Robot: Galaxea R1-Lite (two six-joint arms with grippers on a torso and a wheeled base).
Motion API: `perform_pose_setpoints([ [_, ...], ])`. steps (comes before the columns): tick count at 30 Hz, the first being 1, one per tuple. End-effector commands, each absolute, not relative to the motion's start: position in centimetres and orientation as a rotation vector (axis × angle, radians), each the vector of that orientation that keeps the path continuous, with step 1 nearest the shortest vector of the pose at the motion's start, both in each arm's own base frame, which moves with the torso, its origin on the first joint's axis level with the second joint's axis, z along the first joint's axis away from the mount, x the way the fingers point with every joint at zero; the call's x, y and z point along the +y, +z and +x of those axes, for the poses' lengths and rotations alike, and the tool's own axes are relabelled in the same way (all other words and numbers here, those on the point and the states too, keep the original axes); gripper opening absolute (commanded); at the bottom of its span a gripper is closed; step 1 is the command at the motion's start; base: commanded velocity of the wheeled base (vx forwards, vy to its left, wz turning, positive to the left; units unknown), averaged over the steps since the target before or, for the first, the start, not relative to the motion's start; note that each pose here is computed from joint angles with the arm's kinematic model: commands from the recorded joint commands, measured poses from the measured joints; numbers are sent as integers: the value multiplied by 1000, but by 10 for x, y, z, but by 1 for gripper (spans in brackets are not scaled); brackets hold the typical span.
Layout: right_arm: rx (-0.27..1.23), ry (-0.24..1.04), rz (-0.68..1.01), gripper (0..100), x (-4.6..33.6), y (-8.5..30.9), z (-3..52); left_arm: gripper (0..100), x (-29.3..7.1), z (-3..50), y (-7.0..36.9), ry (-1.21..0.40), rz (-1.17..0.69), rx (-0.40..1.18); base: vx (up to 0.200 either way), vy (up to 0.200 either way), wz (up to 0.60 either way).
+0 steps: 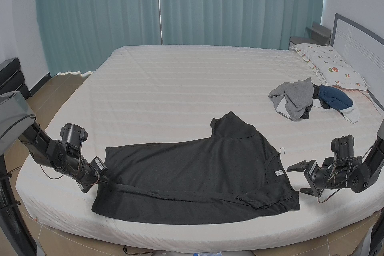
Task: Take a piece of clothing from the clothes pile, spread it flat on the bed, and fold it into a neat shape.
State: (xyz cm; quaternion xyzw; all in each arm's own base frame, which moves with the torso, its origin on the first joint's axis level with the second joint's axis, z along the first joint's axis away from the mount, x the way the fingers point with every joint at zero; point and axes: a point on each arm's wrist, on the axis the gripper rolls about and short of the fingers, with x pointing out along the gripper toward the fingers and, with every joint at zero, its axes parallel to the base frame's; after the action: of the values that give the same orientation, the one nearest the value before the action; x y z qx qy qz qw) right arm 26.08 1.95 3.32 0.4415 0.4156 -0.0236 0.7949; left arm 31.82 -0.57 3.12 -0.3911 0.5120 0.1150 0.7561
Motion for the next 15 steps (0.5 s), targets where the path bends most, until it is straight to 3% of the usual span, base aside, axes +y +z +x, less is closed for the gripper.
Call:
perform_pose_setpoints([
  [1, 874, -36, 946, 100, 20, 38, 260, 0, -1, 316, 42, 253, -862, 1089, 0, 0, 0],
  [15, 900, 131, 741, 100, 18, 20, 275, 0, 8, 309, 49, 273, -869, 1102, 0, 0, 0],
])
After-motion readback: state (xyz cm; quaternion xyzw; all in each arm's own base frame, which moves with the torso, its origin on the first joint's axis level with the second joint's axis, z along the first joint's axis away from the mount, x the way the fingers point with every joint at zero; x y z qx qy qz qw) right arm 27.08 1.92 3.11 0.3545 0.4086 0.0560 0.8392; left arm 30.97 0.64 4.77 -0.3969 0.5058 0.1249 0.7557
